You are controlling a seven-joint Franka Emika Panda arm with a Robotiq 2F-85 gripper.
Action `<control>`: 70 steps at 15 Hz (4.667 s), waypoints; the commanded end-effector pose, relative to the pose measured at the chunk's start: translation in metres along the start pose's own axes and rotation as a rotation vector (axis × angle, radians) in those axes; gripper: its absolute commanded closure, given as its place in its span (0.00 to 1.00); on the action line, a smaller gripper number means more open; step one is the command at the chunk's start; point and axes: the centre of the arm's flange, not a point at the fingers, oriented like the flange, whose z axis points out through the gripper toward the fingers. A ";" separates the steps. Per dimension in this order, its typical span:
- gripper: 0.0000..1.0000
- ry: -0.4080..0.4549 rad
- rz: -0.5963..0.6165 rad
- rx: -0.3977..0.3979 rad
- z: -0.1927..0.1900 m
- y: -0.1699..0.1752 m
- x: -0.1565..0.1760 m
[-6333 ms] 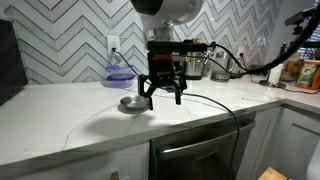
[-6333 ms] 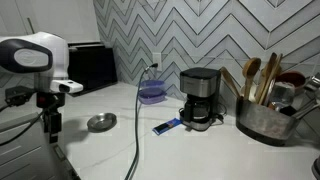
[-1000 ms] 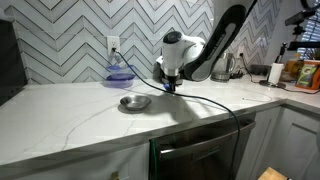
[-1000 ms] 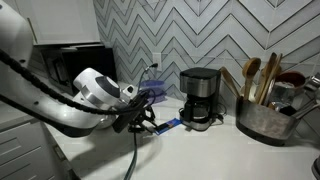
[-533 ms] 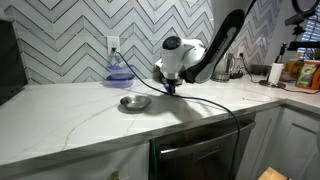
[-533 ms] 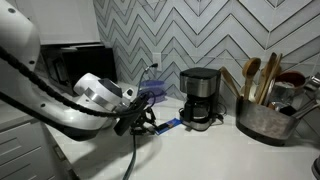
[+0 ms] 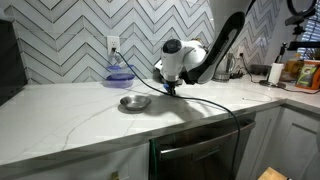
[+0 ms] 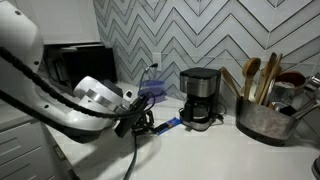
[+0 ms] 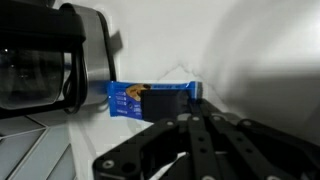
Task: Put the candy bar on the silver plate
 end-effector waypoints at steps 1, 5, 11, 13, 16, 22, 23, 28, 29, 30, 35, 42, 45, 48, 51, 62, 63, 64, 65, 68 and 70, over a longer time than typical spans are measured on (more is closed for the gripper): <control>1.00 0.019 0.010 0.002 -0.004 0.001 -0.004; 1.00 0.023 0.064 0.004 -0.040 0.026 -0.011; 1.00 0.058 0.113 -0.088 -0.100 0.060 -0.015; 1.00 0.064 0.140 -0.123 -0.121 0.070 -0.020; 1.00 0.103 0.153 -0.181 -0.158 0.077 -0.020; 1.00 0.276 0.051 -0.253 -0.233 0.056 0.017; 1.00 0.302 0.034 -0.268 -0.242 0.050 0.025; 0.99 0.392 -0.013 -0.275 -0.257 0.038 0.056; 0.99 0.415 -0.030 -0.273 -0.263 0.031 0.061; 0.99 0.424 -0.038 -0.271 -0.266 0.028 0.064; 0.99 0.426 -0.043 -0.272 -0.267 0.027 0.064; 1.00 0.426 -0.073 -0.283 -0.269 0.021 0.074; 1.00 0.436 -0.116 -0.279 -0.279 0.007 0.086; 1.00 0.421 -0.146 -0.294 -0.287 -0.006 0.091; 1.00 0.390 -0.167 -0.308 -0.292 -0.017 0.096; 1.00 0.207 -0.205 -0.338 -0.278 -0.042 0.091; 1.00 0.198 -0.208 -0.332 -0.275 -0.045 0.091; 1.00 0.191 -0.212 -0.326 -0.272 -0.049 0.090; 1.00 0.184 -0.213 -0.319 -0.270 -0.053 0.091; 1.00 0.172 -0.224 -0.303 -0.264 -0.064 0.092; 1.00 0.171 -0.233 -0.292 -0.261 -0.071 0.093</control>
